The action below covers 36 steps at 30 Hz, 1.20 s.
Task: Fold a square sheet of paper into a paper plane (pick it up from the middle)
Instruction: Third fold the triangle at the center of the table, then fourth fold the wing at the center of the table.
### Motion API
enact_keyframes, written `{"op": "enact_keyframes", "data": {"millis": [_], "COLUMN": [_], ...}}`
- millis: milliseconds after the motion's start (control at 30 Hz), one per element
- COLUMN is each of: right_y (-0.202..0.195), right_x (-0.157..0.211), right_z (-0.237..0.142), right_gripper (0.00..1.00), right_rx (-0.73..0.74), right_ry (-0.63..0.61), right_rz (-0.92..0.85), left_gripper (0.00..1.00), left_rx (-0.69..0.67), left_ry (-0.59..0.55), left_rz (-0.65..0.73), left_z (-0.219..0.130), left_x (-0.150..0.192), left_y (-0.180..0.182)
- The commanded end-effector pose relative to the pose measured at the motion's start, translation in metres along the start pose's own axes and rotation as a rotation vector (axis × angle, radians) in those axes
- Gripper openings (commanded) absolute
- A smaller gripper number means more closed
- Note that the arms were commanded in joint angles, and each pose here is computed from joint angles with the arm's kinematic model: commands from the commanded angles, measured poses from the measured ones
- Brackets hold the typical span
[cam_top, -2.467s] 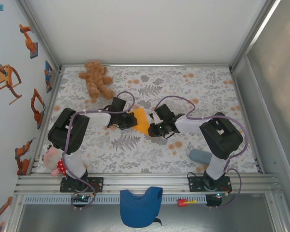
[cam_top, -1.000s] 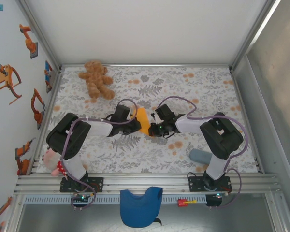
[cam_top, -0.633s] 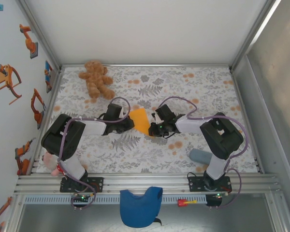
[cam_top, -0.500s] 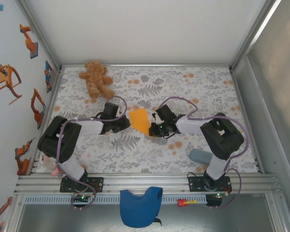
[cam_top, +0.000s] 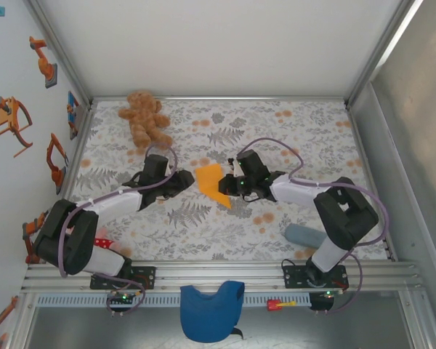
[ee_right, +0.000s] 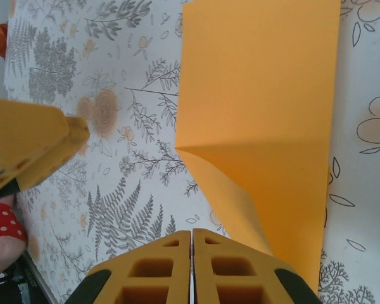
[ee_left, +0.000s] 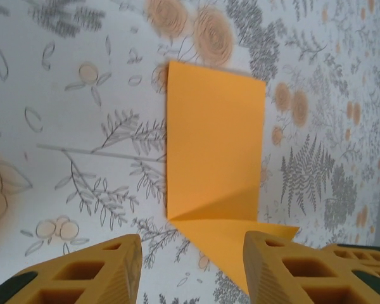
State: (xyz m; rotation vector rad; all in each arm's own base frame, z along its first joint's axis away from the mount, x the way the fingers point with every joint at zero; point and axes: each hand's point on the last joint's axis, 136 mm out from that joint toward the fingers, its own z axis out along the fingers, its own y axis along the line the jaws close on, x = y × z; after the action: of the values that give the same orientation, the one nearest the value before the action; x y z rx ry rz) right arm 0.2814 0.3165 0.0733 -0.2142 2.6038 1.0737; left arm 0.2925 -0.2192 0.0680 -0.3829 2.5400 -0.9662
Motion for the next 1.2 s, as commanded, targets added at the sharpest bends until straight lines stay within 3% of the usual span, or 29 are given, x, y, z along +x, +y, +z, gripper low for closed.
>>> {"op": "enact_keyframes", "data": {"millis": [0,400,1167], "right_y": [-0.003,-0.045,-0.064], "right_x": [-0.002,0.002,0.015], "right_z": [0.013,0.03,0.036], "right_gripper": [0.09,0.14,0.15], "right_rx": [0.02,0.184,0.203], "right_ry": [0.019,0.026,0.058], "right_rz": [0.018,0.091,0.161], "left_gripper": [0.49,0.46,0.37], "left_rx": [0.074,0.103,0.05], "left_ry": [0.033,0.129,0.147], "left_rz": [-0.07,-0.145,-0.245], "left_z": [0.006,0.038,0.057], "left_x": [0.008,0.027,0.026], "left_y": [-0.016,-0.022,-0.01]}}
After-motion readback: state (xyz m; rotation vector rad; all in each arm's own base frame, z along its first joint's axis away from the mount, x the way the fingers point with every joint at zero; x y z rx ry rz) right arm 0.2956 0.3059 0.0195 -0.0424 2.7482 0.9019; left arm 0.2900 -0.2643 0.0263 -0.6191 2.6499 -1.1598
